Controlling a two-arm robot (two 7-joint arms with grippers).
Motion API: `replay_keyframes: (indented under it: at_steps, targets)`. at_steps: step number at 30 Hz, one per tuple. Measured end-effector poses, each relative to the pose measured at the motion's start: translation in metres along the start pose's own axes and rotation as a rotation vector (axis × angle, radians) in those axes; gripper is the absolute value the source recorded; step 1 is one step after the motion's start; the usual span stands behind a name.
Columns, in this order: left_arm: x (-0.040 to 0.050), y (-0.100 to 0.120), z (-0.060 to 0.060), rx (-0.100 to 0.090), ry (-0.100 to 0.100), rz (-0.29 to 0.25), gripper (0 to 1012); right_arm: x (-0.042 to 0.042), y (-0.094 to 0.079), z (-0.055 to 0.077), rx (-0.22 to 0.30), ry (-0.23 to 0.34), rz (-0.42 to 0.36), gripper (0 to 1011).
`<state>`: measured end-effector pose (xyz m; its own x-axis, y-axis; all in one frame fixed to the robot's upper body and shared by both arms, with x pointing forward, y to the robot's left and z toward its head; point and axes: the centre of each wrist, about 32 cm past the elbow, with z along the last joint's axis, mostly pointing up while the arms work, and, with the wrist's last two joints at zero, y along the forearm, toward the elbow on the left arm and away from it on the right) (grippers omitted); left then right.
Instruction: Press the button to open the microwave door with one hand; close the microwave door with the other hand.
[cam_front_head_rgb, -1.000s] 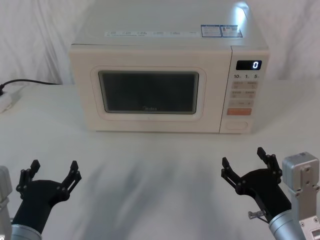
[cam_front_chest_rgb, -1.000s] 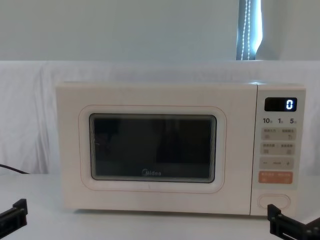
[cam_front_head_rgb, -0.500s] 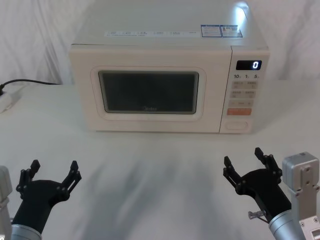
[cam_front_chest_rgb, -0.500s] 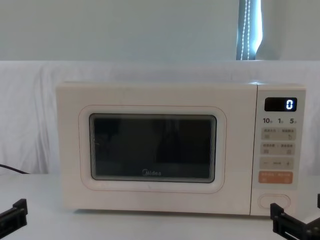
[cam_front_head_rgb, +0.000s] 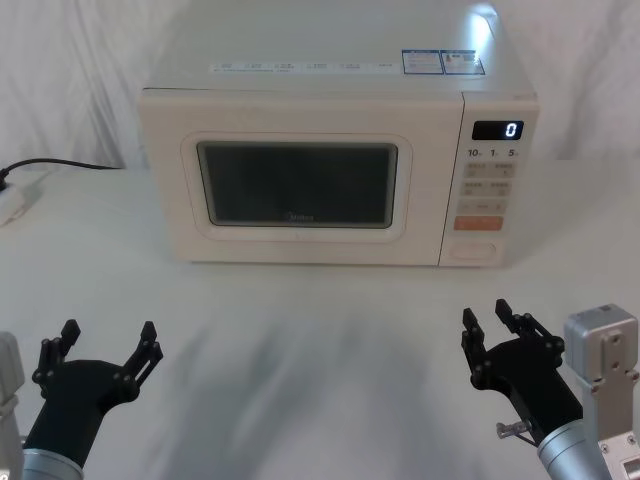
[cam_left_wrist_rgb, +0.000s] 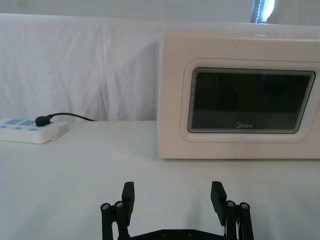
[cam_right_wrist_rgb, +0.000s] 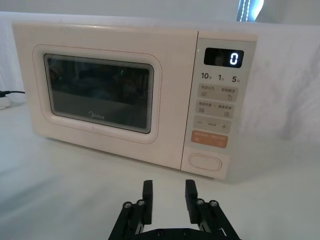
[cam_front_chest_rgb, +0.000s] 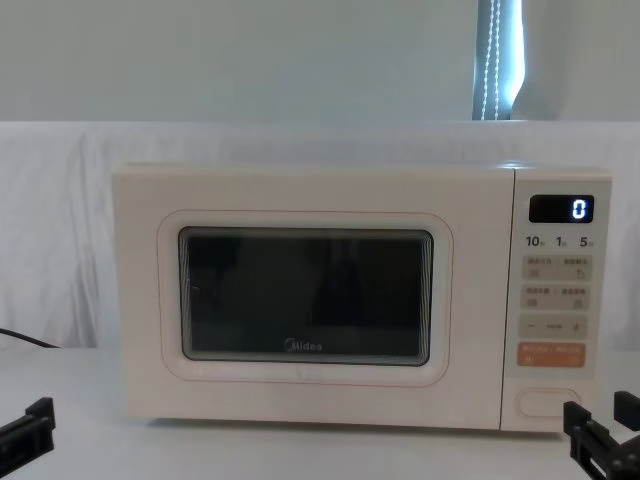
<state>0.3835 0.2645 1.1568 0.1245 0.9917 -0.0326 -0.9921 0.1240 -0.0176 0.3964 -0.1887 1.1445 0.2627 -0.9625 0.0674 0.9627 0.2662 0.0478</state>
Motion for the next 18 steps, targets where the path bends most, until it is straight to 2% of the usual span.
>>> replay_keyframes:
  at_steps: [3,4,13,14,18]
  targets:
    - [0.0000,0.0000,0.0000,0.000,0.000,0.000,1001,0.0000,0.0000,0.0000,0.000,0.000,0.000,363]
    - [0.0000,0.0000,0.0000,0.000,0.000,0.000,1001,0.0000,0.0000,0.0000,0.000,0.000,0.000,304]
    - [0.0000,0.0000,0.0000,0.000,0.000,0.000,1001,0.0000,0.0000,0.0000,0.000,0.000,0.000,64]
    - [0.0000,0.0000,0.0000,0.000,0.000,0.000,1001,0.0000,0.0000,0.0000,0.000,0.000,0.000,13]
    - [0.0000,0.0000,0.0000,0.000,0.000,0.000,1001,0.0000,0.0000,0.0000,0.000,0.000,0.000,0]
